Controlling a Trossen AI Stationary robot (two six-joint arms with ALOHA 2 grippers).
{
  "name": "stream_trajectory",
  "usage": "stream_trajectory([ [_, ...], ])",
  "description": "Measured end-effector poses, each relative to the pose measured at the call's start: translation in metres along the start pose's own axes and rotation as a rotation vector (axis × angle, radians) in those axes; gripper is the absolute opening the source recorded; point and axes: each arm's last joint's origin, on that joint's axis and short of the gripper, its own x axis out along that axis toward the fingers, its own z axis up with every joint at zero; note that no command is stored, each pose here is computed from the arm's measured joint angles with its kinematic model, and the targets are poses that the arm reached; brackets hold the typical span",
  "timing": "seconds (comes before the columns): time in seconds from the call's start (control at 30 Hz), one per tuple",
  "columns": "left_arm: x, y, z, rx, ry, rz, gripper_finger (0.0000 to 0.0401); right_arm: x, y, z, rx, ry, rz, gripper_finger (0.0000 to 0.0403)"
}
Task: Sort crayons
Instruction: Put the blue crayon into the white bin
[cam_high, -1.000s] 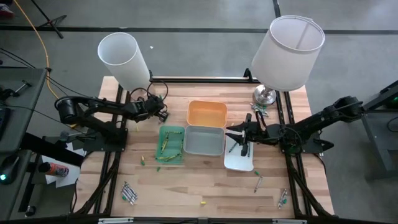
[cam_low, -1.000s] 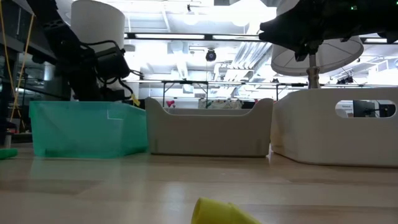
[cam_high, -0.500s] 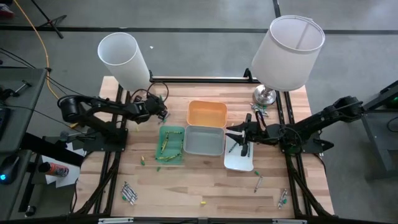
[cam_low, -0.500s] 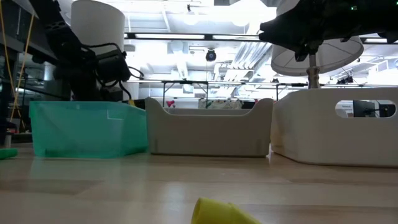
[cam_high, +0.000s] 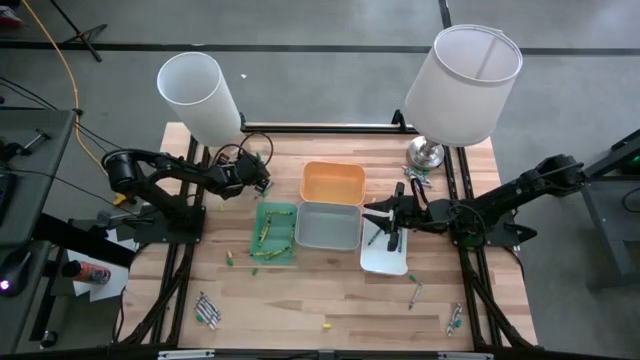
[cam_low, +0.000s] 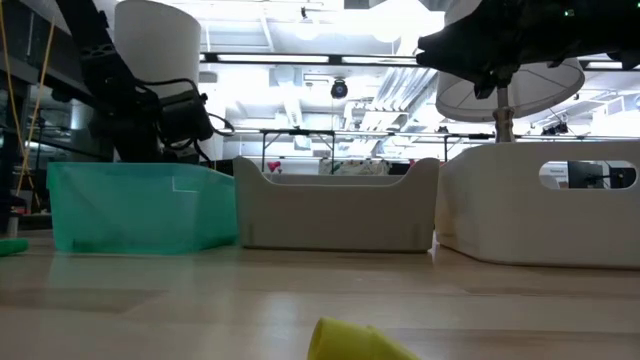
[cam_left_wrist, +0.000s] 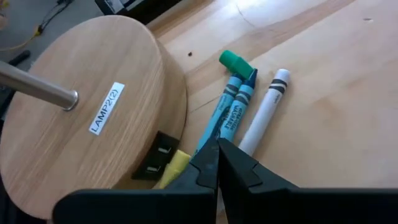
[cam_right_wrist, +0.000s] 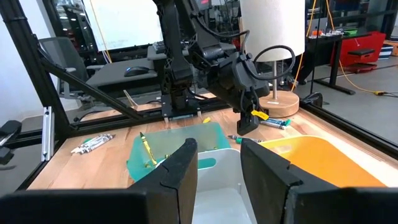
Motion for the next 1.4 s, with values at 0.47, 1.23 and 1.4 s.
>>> stream_trajectory([
  [0.47,-0.016,0.006,0.010,-0.046,-0.005,-0.154,0.0000,0.000,0.000,0.000,-0.003,0.000,-0.004,0.0118],
  [1.23,-0.012,0.005,0.006,0.043,0.003,-0.115,0.0090,0.000,0.000,0.000,-0.002,-0.001,-0.002,0.0118],
  [1.4,-0.012,0.005,0.006,0.058,0.006,-0.122,0.0129,0.000,0.000,0.000,0.000,0.000,0.002,0.0118],
])
